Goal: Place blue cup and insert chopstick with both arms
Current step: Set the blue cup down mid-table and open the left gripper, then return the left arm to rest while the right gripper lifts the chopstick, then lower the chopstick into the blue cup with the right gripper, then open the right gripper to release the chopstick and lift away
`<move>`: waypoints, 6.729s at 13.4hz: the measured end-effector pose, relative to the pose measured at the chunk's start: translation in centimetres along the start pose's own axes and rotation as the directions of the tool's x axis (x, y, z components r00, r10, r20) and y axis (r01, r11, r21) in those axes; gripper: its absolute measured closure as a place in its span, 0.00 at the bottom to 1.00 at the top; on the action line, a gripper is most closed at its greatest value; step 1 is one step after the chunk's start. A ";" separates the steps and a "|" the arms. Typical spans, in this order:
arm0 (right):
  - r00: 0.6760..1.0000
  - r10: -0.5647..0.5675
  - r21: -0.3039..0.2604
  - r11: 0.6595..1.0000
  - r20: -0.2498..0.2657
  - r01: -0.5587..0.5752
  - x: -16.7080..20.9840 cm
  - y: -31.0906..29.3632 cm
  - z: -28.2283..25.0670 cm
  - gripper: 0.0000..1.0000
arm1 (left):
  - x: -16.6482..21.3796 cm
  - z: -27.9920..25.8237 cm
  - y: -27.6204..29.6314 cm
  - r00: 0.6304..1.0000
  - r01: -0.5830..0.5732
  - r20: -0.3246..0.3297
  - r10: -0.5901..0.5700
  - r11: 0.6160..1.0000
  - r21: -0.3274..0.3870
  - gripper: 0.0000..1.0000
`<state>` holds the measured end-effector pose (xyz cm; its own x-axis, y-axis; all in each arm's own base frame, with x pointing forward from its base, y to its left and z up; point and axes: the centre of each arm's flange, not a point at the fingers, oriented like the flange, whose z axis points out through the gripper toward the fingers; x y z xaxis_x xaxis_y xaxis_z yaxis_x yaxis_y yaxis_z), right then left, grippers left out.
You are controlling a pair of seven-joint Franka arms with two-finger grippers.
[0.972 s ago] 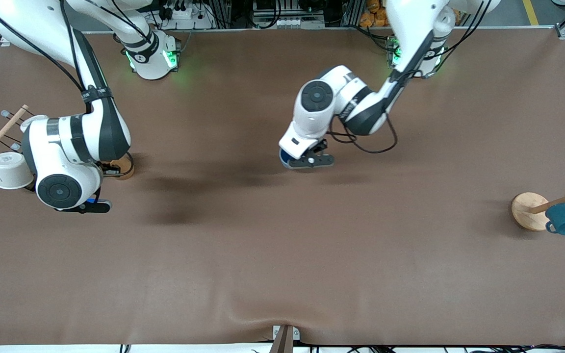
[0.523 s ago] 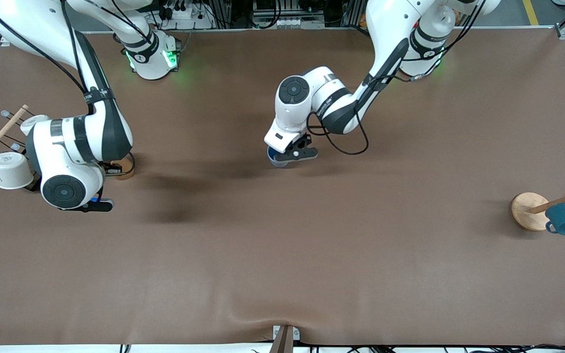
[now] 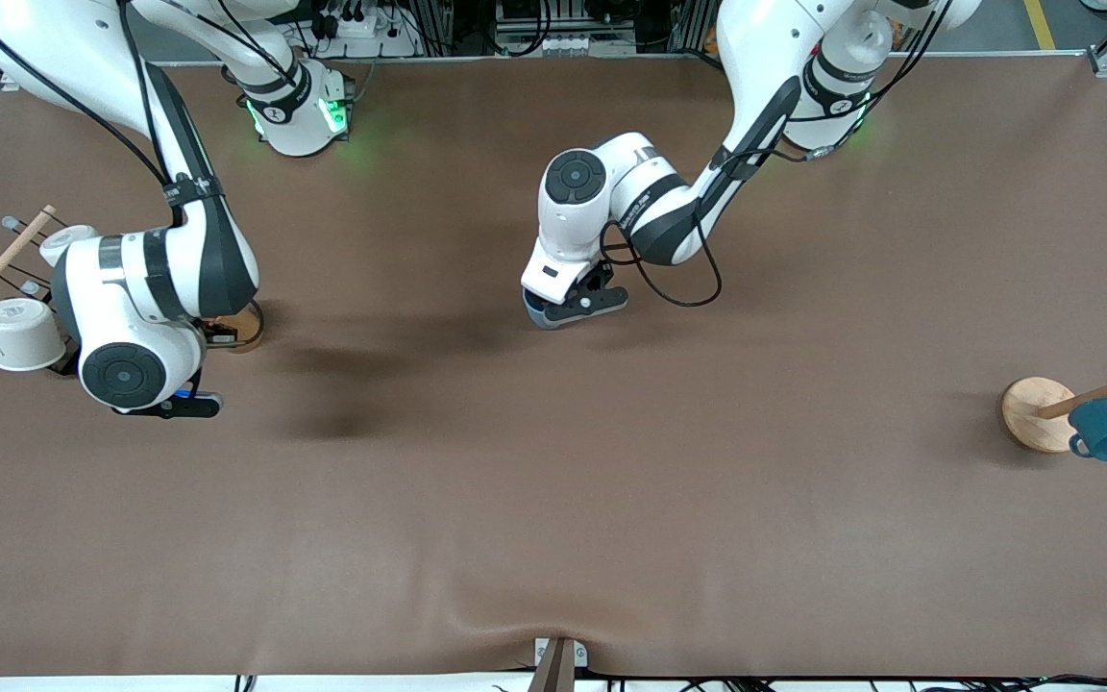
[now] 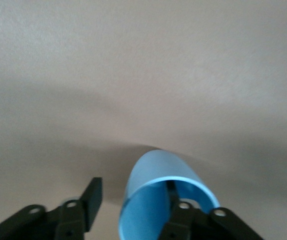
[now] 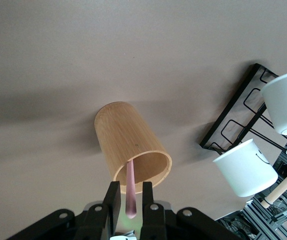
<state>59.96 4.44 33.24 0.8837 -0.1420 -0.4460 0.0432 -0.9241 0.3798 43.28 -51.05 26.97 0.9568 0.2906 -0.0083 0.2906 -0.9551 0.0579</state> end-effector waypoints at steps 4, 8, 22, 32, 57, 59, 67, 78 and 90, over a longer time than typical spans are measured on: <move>1.000 0.000 -0.001 1.000 0.002 0.000 0.0 0.0 0.0 0.78 | 3.3 -8.7 -0.8 0.995 0.064 -0.073 -0.068 0.996 -0.059 0.00; 1.000 -0.001 -0.002 1.000 0.012 0.001 -0.1 0.0 0.1 0.74 | 10.1 -17.1 -5.7 0.983 0.095 -0.149 -0.107 0.992 -0.085 0.00; 1.000 -0.001 0.004 1.000 0.028 0.001 -0.4 0.0 0.4 0.90 | 28.4 -29.9 -30.6 0.990 -0.133 -0.046 0.136 0.989 0.072 0.00; 1.000 0.008 0.048 0.999 0.029 -0.009 -1.3 0.5 -1.0 0.90 | 28.0 -35.9 -42.5 0.958 -0.287 0.055 0.282 0.950 0.120 0.00; 0.990 0.079 0.572 0.810 0.114 -0.131 -9.7 -3.4 -19.7 0.90 | 23.2 -39.1 -40.7 0.950 -0.313 0.026 0.312 0.946 0.085 0.00; 0.975 0.113 0.612 0.763 0.190 -0.208 -10.5 -5.3 -20.7 0.90 | 23.2 -38.9 -40.6 0.949 -0.314 0.030 0.313 0.946 0.085 0.00; 0.875 0.340 0.605 0.633 0.344 -0.483 -14.1 -17.6 -24.1 0.90 | 23.2 -38.8 -40.9 0.951 -0.310 0.034 0.309 0.947 0.085 0.00; 0.842 0.456 0.543 0.647 0.287 -0.536 -18.1 -29.1 -21.1 0.90 | 23.2 -38.9 -40.8 0.950 -0.312 0.033 0.311 0.946 0.085 0.00; 0.800 0.537 0.525 0.614 0.269 -0.589 -18.0 -32.6 -18.3 0.85 | 23.1 -38.8 -40.5 0.948 -0.317 0.033 0.316 0.944 0.085 0.00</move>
<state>51.15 43.66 43.71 0.6048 -0.7050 -0.3705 -0.7385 -0.6705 0.0704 53.28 -3.42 63.22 0.9994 -0.0278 -0.0229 -0.0284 -0.9992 -0.0277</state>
